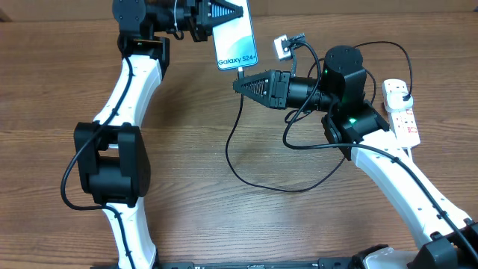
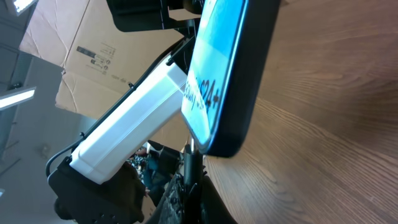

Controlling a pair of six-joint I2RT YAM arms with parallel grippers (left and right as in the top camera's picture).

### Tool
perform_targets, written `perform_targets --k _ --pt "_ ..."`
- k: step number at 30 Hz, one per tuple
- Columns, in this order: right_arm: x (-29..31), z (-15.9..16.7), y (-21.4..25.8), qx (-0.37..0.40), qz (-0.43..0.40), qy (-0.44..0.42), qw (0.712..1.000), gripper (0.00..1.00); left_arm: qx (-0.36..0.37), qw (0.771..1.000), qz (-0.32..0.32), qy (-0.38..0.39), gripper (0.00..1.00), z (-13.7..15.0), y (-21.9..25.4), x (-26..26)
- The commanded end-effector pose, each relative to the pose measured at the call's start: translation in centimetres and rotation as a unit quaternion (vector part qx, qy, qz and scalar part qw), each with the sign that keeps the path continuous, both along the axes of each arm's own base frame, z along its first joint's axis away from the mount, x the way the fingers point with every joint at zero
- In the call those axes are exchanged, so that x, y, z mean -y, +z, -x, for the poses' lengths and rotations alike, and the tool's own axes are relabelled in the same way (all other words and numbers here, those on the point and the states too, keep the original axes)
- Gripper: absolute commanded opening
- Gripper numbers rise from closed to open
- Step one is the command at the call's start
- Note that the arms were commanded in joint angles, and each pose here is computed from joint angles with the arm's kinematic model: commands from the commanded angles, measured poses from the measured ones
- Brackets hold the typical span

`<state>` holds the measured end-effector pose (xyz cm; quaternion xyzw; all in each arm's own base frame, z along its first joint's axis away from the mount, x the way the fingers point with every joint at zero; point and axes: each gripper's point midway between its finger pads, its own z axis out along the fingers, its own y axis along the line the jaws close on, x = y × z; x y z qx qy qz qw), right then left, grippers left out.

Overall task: Plug charger to phone and switch on socket
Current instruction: 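Push the USB-C plug into the phone's bottom port with the right gripper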

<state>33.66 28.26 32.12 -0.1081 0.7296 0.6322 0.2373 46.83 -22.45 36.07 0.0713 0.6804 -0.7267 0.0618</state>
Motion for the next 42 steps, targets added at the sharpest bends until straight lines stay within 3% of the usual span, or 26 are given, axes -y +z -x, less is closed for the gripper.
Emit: perform_targets --k 1,42 --pt "0.1 0.4 0.5 0.010 -0.003 0.003 1.000 0.04 0.025 1.000 0.012 0.010 0.04 0.1 1.5 0.4" --pt "1.1 -0.7 -0.2 0.004 0.006 -0.017 1.000 0.04 0.013 1.000 0.007 -0.001 0.04 0.5 1.4 0.7"
